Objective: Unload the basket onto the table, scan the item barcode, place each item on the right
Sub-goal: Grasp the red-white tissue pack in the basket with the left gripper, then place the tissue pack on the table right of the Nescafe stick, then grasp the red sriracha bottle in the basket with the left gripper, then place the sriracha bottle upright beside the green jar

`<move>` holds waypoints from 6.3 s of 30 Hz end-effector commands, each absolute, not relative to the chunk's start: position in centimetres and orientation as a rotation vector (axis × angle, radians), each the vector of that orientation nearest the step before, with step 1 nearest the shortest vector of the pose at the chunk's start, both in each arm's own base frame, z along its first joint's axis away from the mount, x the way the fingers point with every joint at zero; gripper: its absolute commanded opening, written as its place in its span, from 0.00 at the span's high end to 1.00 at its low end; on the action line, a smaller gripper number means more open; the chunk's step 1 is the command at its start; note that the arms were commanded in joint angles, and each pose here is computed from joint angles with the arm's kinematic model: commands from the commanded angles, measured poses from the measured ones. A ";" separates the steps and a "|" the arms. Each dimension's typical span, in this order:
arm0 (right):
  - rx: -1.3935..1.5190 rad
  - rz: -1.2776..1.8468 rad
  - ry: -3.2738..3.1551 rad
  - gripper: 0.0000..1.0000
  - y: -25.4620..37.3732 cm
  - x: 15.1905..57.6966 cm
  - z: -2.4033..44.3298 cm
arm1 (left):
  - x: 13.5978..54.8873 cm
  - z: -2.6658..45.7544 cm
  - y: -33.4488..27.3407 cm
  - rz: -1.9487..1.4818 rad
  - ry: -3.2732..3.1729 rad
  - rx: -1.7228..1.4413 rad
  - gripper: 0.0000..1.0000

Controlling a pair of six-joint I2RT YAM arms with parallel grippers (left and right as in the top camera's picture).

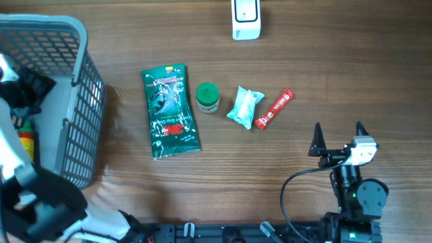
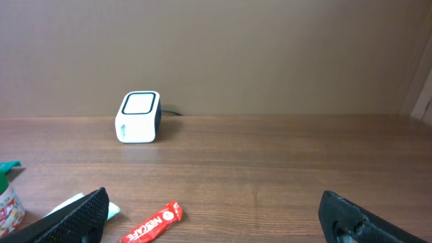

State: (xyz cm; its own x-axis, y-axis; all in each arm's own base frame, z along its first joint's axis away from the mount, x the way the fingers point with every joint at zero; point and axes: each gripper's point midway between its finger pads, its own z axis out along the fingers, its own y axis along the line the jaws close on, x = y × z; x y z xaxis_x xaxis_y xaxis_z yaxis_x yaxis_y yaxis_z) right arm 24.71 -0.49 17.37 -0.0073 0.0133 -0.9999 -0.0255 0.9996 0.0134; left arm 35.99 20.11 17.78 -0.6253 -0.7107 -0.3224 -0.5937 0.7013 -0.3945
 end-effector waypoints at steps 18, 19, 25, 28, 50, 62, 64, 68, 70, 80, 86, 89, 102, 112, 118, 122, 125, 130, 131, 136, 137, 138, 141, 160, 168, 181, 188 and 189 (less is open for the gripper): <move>-0.022 0.022 1.569 0.00 -0.5 24.7 17.6 | 38.4 7.7 13.0 -0.930 2.625 -0.423 0.45; -0.021 0.022 1.569 0.00 -0.5 24.7 17.6 | 38.5 7.3 12.6 -0.926 2.634 -0.411 0.46; -0.022 0.021 1.569 0.00 -0.5 24.7 17.6 | 37.9 3.9 13.1 -0.715 2.777 -0.479 0.73; -0.022 0.022 1.569 0.00 -0.5 24.7 17.6 | 38.0 3.1 15.1 -0.572 2.792 -0.644 0.96; -0.022 0.022 1.569 0.00 -0.5 24.7 17.6 | 36.9 34.0 -0.4 -0.481 2.207 -0.295 0.96; -0.022 0.021 1.569 0.00 -0.5 24.7 17.6 | 36.7 12.8 -30.0 -0.637 2.643 0.633 0.96; -0.022 0.022 1.569 0.00 -0.5 24.7 17.6 | 36.1 10.7 -33.9 -0.654 2.571 0.790 0.96; -0.022 0.022 1.569 0.00 -0.5 24.7 17.6 | 34.8 8.7 -39.5 -0.677 2.412 1.014 0.96; -0.022 0.022 1.569 0.00 -0.5 24.7 17.6 | 33.9 8.1 -40.5 -0.684 2.403 1.050 0.96; -0.021 0.022 1.569 0.00 -0.5 24.7 17.6 | 32.4 8.3 -41.3 -0.759 2.402 1.091 0.87; -0.022 0.021 1.569 0.00 -0.5 24.7 17.6 | 33.8 10.9 -41.7 -0.770 2.322 1.044 0.44; -0.021 0.022 1.569 0.00 -0.5 24.7 17.6 | 40.0 16.6 -36.0 -0.597 2.317 0.683 0.45; -0.022 0.021 1.569 0.00 -0.5 24.7 17.6 | 31.0 30.1 21.1 0.153 2.012 -1.263 0.32; -0.021 0.022 1.569 0.00 -0.5 24.7 17.6 | 22.6 14.1 30.6 0.561 2.143 -1.481 0.29; -0.022 0.022 1.569 0.00 -0.5 24.7 17.6 | 24.0 8.1 32.1 0.682 2.606 -0.965 0.21; -0.022 0.022 1.569 0.00 -0.5 24.7 17.6 | 24.2 6.3 32.3 0.686 2.683 -0.874 0.16; -0.022 0.021 1.569 0.00 -0.5 24.7 17.6 | 23.7 4.5 31.9 0.659 2.761 -0.849 0.14; -0.022 0.021 1.569 0.00 -0.5 24.7 17.6 | 23.9 3.8 31.4 0.614 2.777 -0.844 0.21; -0.022 0.022 1.569 0.00 -0.5 24.7 17.6 | 24.2 3.6 31.2 0.581 2.776 -0.836 0.24; -0.022 0.021 1.569 0.00 -0.5 24.7 17.6 | 26.0 2.1 29.2 0.355 2.769 -0.794 0.40; -0.022 0.021 1.569 0.00 -0.5 24.7 17.6 | 26.0 2.1 29.2 0.356 2.770 -0.794 0.44; -0.022 0.022 1.569 0.00 -0.5 24.7 17.6 | 26.0 2.1 29.2 0.356 2.770 -0.793 0.48; -0.022 0.021 1.569 0.00 -0.5 24.7 17.6 | 26.2 2.3 29.4 0.365 2.755 -0.789 0.58; -0.022 0.022 1.569 0.00 -0.5 24.7 17.6 | 38.7 42.5 13.1 0.310 1.691 -0.269 0.56; -0.022 0.022 1.569 0.00 -0.5 24.7 17.6 | 43.6 32.8 -12.2 -0.571 1.953 0.295 0.58; -0.022 0.022 1.569 0.01 -0.5 24.7 17.6 | 42.0 14.6 -12.1 -0.454 2.594 -0.186 0.63; -0.022 0.021 1.569 0.00 -0.5 24.7 17.6 | 41.2 7.4 -12.9 -0.517 2.740 -0.498 0.63; -0.022 0.021 1.569 0.00 -0.5 24.7 17.6 | 41.2 6.7 -12.9 -0.510 2.755 -0.503 0.63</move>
State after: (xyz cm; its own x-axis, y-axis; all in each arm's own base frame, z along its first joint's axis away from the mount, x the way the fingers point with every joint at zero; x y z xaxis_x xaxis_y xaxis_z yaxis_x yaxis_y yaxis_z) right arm 24.71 -0.51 17.38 -0.0069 0.0132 -0.9999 -0.0247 0.9996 0.0134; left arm 41.36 -12.37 8.27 -0.8963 -0.3475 -0.2756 -0.2317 0.8967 -0.3772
